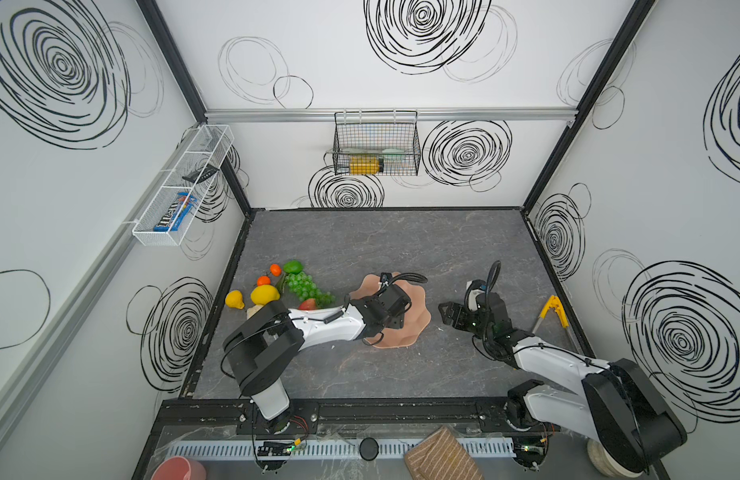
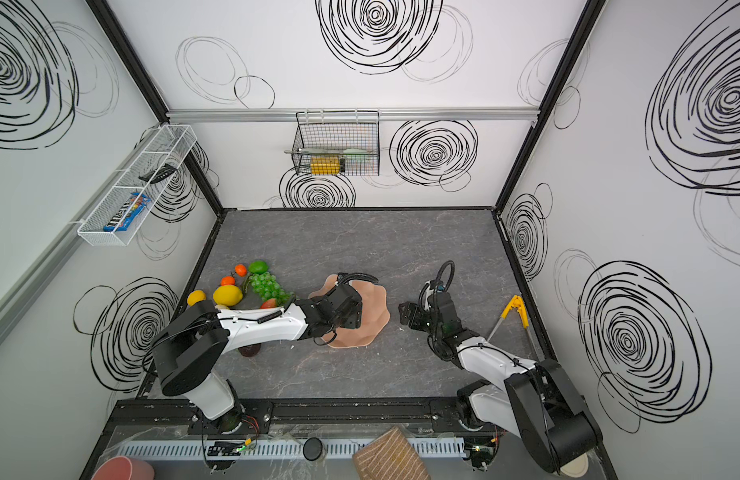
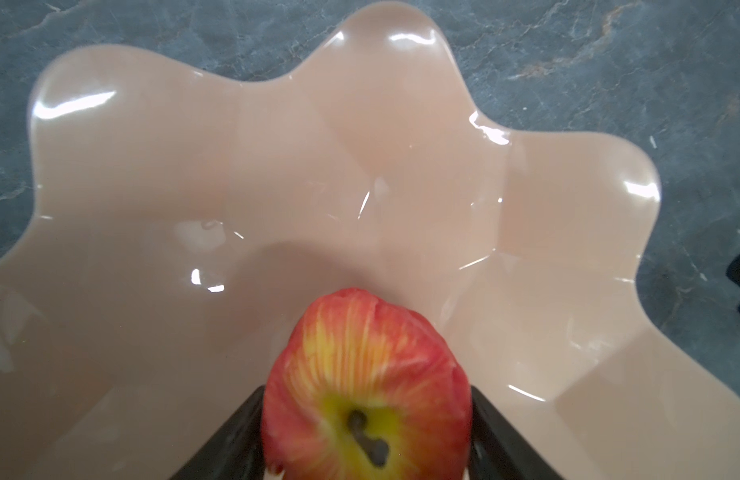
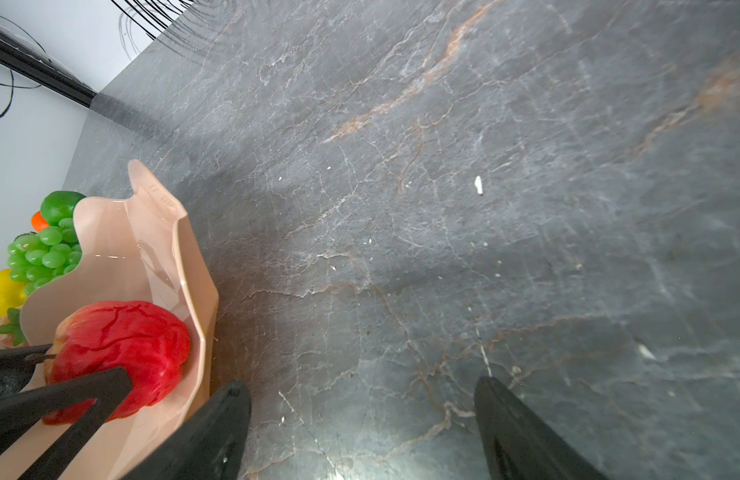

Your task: Place and organize the fake fruits in the fruit bowl

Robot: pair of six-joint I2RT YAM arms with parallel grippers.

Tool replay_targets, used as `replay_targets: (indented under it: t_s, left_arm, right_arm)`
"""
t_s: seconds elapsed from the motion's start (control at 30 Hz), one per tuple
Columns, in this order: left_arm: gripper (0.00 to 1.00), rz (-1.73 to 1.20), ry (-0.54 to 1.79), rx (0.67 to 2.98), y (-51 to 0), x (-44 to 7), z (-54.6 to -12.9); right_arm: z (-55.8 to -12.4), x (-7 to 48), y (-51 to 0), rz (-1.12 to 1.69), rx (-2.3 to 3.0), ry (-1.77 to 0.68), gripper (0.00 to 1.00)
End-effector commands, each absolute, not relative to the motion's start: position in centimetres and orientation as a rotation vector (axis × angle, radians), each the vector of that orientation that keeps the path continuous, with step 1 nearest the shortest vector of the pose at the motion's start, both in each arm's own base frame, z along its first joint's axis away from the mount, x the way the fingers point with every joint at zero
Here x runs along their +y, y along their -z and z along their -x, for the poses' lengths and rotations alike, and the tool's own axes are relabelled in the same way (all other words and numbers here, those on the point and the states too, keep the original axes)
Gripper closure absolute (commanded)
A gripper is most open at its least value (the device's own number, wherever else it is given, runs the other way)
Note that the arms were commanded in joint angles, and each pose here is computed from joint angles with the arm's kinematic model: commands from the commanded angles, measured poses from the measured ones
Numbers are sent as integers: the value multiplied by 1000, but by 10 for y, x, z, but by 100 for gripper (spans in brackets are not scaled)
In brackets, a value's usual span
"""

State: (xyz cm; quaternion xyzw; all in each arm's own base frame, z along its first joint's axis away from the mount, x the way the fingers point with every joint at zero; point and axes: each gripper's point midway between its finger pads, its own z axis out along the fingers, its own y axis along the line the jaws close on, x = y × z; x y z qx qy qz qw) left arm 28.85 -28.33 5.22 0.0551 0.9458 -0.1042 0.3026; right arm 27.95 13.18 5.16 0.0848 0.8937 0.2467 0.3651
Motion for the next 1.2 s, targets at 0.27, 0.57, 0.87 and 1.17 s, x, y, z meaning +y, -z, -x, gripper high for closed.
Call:
replay_targets:
  t_s: [0.27, 0.57, 0.87, 1.17]
  left_arm:
    - [20, -170, 303, 2428, -78, -294, -293]
    - [13, -169, 416, 2328, -135, -287, -292]
    - [10, 127, 199, 2249, -174, -166, -309]
    - [5, 769, 62, 2025, -175, -3, -326]
  right_arm:
    - [-287, 133, -59, -230, 2279, -646, 11]
    - [-286, 132, -60, -232, 2277, -647, 11]
    - [-285, 132, -61, -236, 2277, -655, 11]
    - [-285, 134, -60, -238, 2281, -677, 11]
